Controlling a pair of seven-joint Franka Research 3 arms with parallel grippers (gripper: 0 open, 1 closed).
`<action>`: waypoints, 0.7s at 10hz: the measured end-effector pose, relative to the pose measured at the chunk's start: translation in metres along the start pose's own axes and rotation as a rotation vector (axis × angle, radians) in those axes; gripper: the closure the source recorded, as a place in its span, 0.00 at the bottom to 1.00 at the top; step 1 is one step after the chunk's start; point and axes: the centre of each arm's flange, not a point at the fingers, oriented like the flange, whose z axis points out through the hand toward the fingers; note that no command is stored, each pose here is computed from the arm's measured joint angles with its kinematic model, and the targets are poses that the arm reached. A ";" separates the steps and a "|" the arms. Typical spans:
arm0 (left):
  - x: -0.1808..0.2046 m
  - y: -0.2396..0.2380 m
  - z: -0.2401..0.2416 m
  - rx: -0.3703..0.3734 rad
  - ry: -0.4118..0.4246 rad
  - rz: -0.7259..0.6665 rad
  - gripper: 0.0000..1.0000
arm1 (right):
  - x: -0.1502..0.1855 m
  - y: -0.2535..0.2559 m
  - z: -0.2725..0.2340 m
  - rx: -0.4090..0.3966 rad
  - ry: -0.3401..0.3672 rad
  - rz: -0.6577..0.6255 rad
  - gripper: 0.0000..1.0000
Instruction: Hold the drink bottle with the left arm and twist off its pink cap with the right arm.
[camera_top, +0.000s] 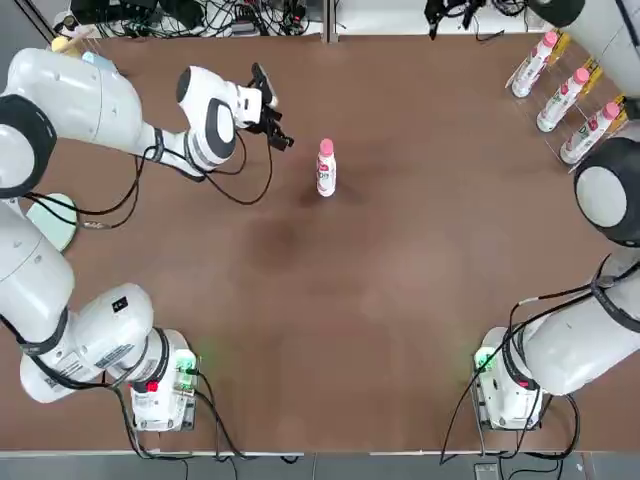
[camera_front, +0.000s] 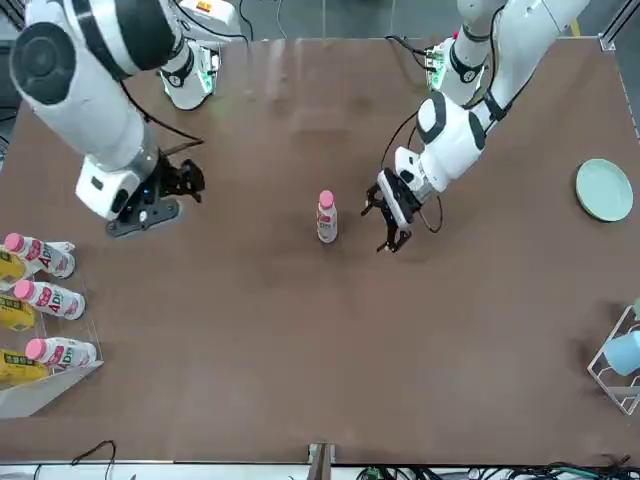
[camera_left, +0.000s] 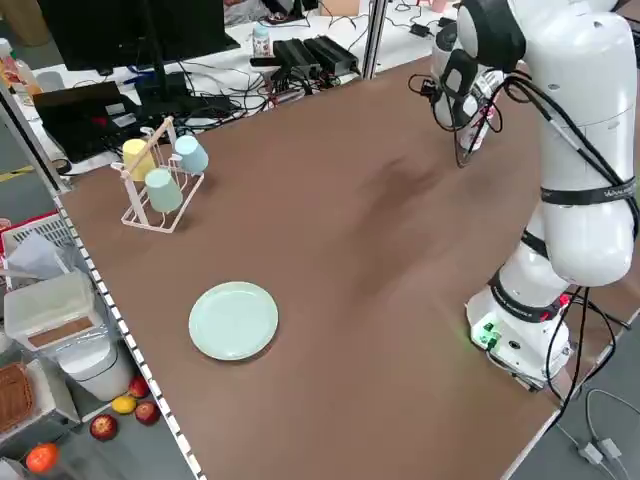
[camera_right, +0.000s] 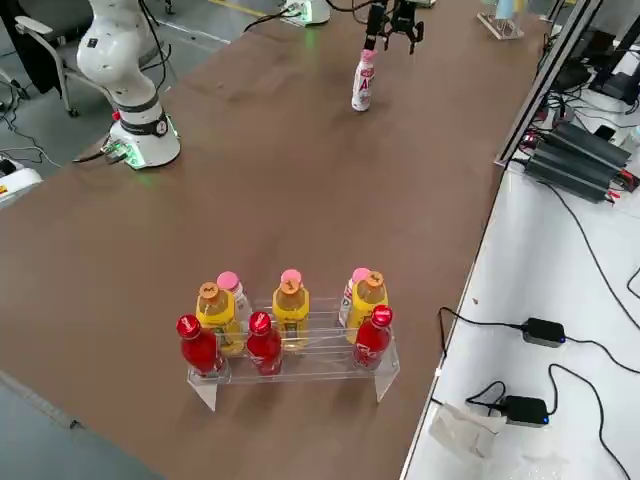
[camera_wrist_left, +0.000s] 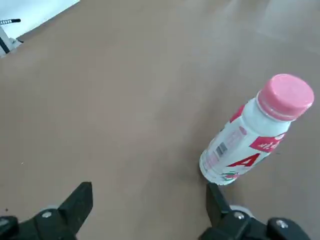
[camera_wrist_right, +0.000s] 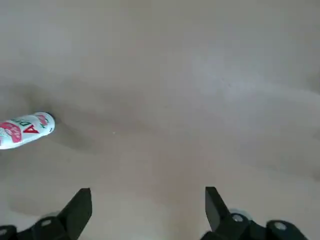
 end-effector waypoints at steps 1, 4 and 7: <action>0.000 0.000 0.000 -0.001 -0.001 0.009 0.00 | 0.003 -0.009 0.005 -0.001 0.005 -0.012 0.00; 0.000 0.011 0.006 -0.019 -0.010 0.024 0.00 | 0.008 -0.037 0.023 -0.008 -0.011 -0.054 0.00; -0.006 0.028 0.024 -0.042 -0.023 0.033 0.00 | 0.010 -0.043 0.028 -0.010 -0.019 -0.062 0.00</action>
